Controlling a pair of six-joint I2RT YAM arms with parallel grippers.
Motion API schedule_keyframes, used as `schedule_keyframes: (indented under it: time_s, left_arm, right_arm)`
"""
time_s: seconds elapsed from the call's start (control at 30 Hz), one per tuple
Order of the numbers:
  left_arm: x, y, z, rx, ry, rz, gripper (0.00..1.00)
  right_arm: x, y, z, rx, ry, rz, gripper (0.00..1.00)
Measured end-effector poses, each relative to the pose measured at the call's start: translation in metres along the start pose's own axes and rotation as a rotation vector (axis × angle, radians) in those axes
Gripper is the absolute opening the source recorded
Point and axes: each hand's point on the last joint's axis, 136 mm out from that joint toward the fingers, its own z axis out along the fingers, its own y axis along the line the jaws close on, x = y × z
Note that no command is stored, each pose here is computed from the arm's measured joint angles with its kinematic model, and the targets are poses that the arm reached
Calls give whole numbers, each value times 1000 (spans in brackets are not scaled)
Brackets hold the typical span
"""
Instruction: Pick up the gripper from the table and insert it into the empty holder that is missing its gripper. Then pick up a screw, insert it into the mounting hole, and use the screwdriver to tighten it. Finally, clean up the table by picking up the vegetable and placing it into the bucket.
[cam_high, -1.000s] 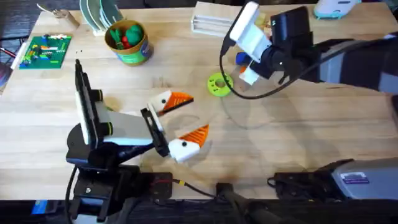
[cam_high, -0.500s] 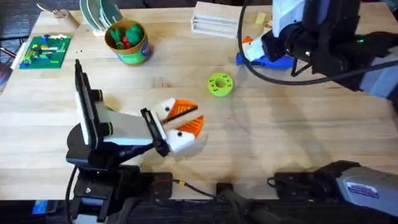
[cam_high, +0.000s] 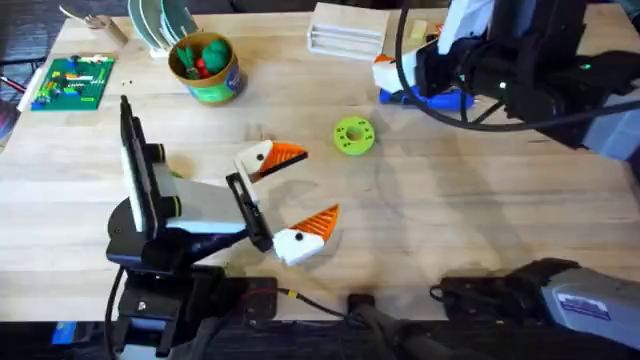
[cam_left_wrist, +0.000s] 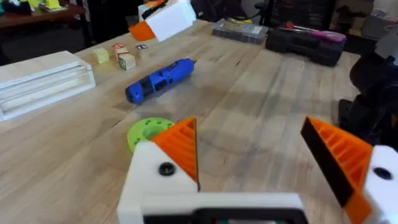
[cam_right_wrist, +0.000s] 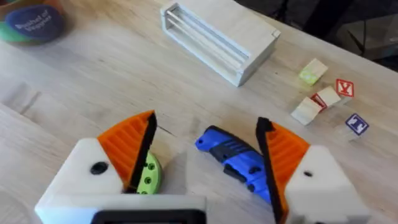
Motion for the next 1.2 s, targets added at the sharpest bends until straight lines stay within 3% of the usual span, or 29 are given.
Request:
schedule_keyframes:
  time_s: [0.13, 0.43, 0.53, 0.73, 0.9, 1.07, 1.2]
  left_arm:
    - [-1, 7, 0, -41, -3, -19, 992]
    - [-8, 36, -14, -283, 45, -246, 992]
    - [-24, 41, -29, -406, 67, -297, 993]
    - [-70, 50, -62, -630, 105, -323, 993]
    - [-96, 61, -86, -789, 217, -360, 993]
    - [-103, 70, -104, -911, 394, -439, 992]
    - [-107, 87, -104, -961, 489, -474, 993]
  right_arm:
    - [-1, 6, 0, -36, -4, 7, 992]
    - [-3, 10, 0, -57, -15, 13, 992]
    - [-6, 10, 0, -57, -26, 13, 993]
    - [-10, 9, 0, -55, -43, 11, 992]
    - [-10, 9, 0, -55, -43, 11, 992]
    - [-10, 9, 0, -55, -43, 11, 991]
    - [-10, 9, 0, -55, -43, 11, 992]
